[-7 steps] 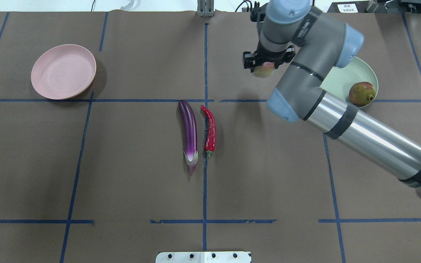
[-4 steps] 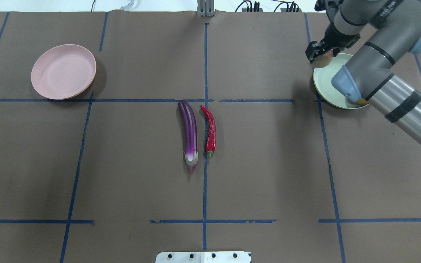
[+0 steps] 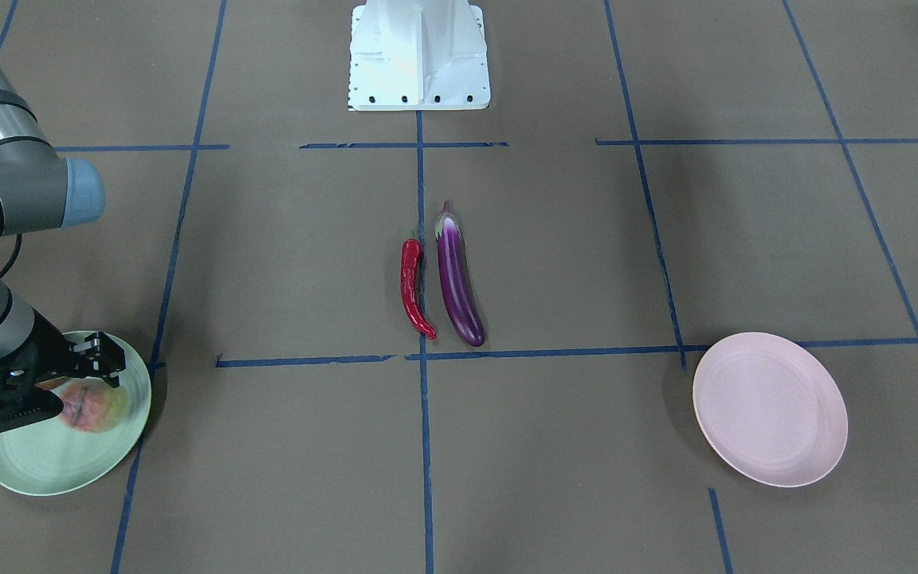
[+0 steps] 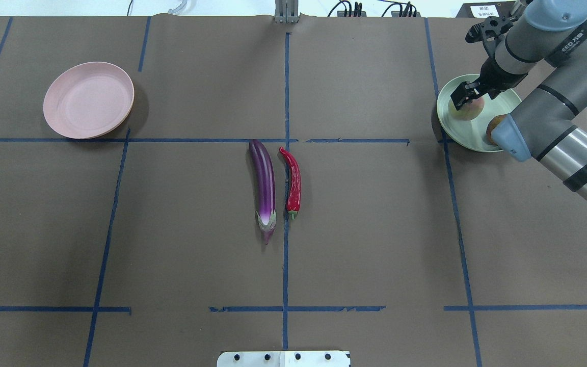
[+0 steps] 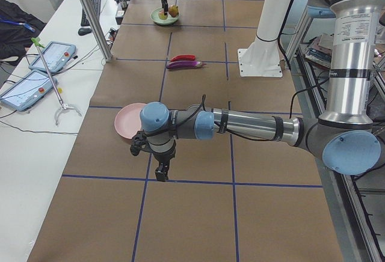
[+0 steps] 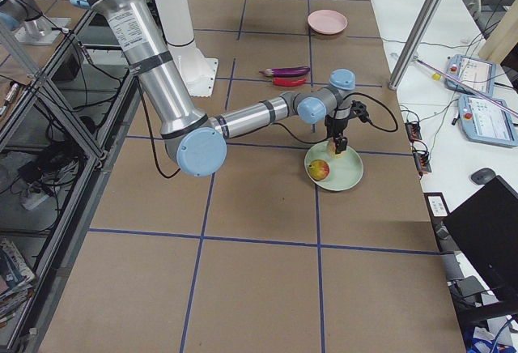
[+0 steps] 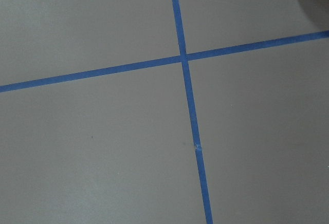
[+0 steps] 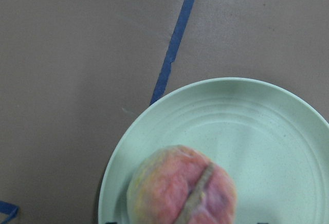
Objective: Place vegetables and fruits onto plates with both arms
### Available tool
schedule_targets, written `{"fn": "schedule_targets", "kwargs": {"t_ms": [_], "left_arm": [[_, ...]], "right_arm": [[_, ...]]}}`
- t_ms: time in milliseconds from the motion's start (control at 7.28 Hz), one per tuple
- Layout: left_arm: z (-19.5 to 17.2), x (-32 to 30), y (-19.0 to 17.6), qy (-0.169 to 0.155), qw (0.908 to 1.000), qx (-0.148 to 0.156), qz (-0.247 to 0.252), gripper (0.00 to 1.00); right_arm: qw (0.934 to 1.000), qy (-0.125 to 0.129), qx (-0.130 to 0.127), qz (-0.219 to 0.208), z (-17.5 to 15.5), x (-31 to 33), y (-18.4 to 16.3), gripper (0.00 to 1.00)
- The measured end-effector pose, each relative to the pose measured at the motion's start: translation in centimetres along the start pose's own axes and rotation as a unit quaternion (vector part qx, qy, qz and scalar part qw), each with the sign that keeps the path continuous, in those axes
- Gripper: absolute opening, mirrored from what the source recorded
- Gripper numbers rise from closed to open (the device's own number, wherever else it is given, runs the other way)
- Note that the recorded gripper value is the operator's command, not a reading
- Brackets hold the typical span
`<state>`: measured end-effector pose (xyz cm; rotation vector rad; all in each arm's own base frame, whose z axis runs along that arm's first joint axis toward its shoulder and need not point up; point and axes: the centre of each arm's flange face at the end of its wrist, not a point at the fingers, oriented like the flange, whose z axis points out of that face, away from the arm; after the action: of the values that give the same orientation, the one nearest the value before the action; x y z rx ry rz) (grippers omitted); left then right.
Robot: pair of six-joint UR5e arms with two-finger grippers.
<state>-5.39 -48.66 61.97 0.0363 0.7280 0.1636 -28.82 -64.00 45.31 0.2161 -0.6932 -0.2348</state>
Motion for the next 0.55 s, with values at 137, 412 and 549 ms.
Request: {"fn": "schedule_targets", "kwargs": {"t_ms": [137, 412, 549], "left_arm": [[-0.1, 0.1, 0.0, 0.000, 1.0000, 0.001, 0.001, 1.00], [-0.9, 0.8, -0.1, -0.002, 0.9999, 0.009, 0.009, 1.00], [-1.6, 1.4, -0.2, -0.005, 0.9998, 0.015, 0.015, 1.00]], "right_arm": [[1.0000, -0.005, -0.001, 0.004, -0.6, 0.2, -0.3, 1.00], [0.9994, -0.015, -0.002, 0.031, -4.6, 3.0, -2.4, 1.00], [0.9992, -0.020, -0.006, 0.035, -7.3, 6.2, -3.1, 1.00]]}}
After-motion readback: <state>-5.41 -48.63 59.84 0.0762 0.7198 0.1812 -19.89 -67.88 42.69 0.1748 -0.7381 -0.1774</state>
